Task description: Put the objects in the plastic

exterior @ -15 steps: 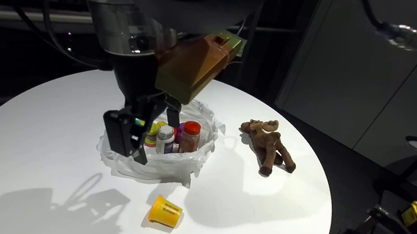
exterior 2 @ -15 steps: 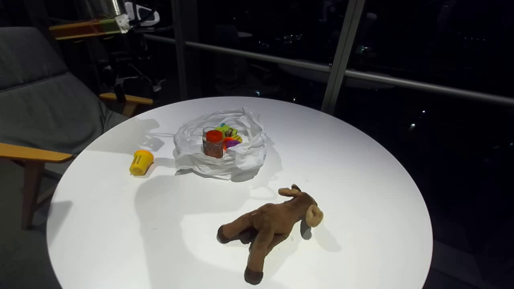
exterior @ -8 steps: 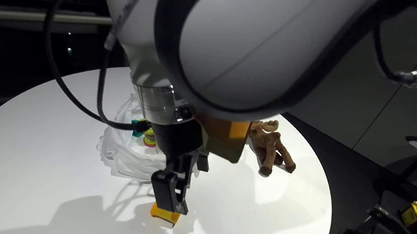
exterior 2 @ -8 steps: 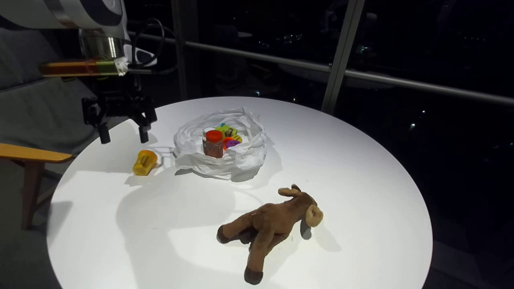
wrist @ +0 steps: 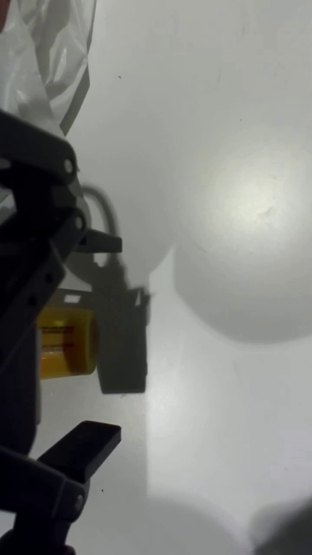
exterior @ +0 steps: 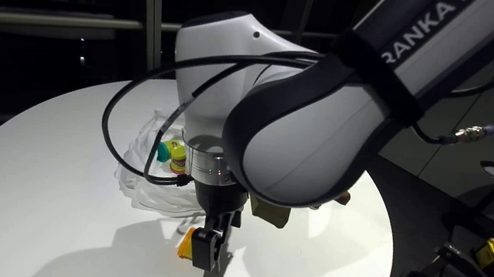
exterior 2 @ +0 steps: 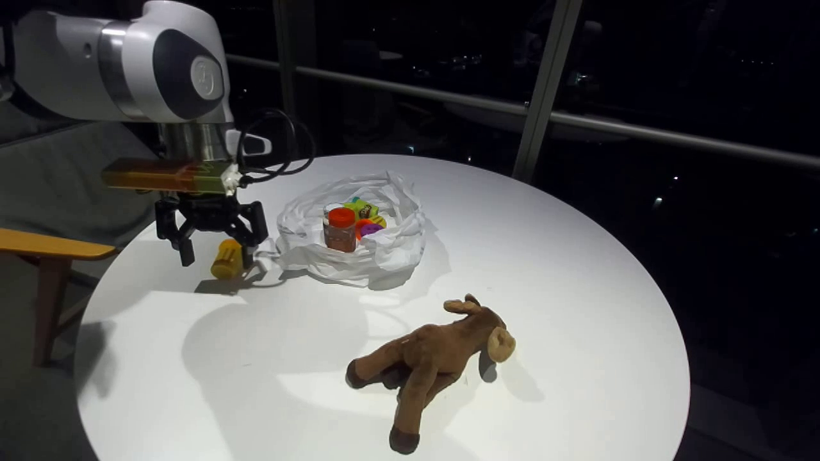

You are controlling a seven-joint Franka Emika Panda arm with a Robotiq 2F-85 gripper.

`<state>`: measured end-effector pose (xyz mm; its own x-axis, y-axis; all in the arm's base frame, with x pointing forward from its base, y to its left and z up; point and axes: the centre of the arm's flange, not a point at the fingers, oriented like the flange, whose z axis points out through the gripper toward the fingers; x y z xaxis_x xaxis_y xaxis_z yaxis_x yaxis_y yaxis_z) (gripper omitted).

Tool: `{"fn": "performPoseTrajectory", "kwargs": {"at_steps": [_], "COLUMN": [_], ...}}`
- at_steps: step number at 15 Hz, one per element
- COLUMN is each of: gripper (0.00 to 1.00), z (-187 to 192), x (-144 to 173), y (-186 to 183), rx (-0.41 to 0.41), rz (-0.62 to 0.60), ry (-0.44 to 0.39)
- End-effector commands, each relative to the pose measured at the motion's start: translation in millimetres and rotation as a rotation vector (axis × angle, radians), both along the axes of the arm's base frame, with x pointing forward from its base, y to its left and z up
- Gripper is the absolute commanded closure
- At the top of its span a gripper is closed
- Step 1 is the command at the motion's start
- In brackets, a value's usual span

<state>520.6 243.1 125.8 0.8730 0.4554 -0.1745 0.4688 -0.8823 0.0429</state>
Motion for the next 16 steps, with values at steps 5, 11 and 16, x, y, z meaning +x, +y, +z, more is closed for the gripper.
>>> {"fn": "performPoseTrajectory", "kwargs": {"at_steps": [5, 11, 16], "gripper": [0.00, 0.00, 0.49], "z": [-4, -7, -15], "x": [3, 4, 6], "y": [-12, -6, 1], "rx": [0.127, 0.200, 0.242], "rz": [0.024, 0.045, 0.056], "ry": [-0.106, -0.119, -0.128]}}
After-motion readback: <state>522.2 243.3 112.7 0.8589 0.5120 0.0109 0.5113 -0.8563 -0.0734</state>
